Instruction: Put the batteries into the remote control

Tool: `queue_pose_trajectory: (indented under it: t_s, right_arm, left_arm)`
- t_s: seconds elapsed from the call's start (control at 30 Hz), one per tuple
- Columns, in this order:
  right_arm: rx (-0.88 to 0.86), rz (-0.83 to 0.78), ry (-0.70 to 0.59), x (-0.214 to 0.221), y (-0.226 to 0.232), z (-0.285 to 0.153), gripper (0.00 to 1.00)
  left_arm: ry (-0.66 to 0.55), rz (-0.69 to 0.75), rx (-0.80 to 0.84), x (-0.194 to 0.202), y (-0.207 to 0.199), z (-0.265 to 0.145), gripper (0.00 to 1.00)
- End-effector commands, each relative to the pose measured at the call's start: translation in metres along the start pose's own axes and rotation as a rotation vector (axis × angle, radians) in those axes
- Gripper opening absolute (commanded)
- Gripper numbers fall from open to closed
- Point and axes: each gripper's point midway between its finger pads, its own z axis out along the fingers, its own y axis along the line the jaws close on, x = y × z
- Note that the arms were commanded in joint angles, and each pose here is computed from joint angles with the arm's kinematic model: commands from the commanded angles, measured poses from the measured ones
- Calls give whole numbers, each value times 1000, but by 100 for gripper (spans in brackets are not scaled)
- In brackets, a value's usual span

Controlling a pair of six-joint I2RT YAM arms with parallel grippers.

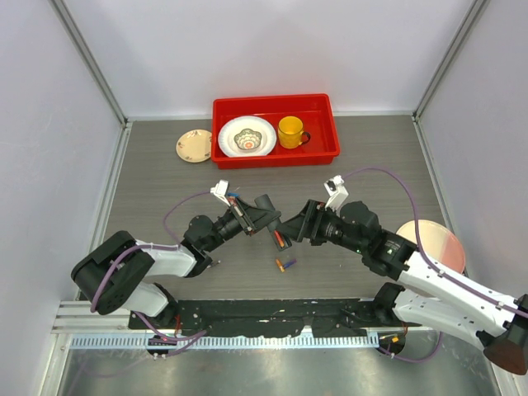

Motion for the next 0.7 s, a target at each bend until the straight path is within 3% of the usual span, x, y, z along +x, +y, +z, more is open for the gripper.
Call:
queue_pose_trajectory:
  t_s: [0.0,0.67]
  right_arm:
    - [-89,60,-9,-4,18,9,73]
    - [-122,132,12,5,5,20,72]
  left_arm:
    - [-64,91,299,-16,-78,-2,0]
    - [-71,97,320,-18,-86,-4,0]
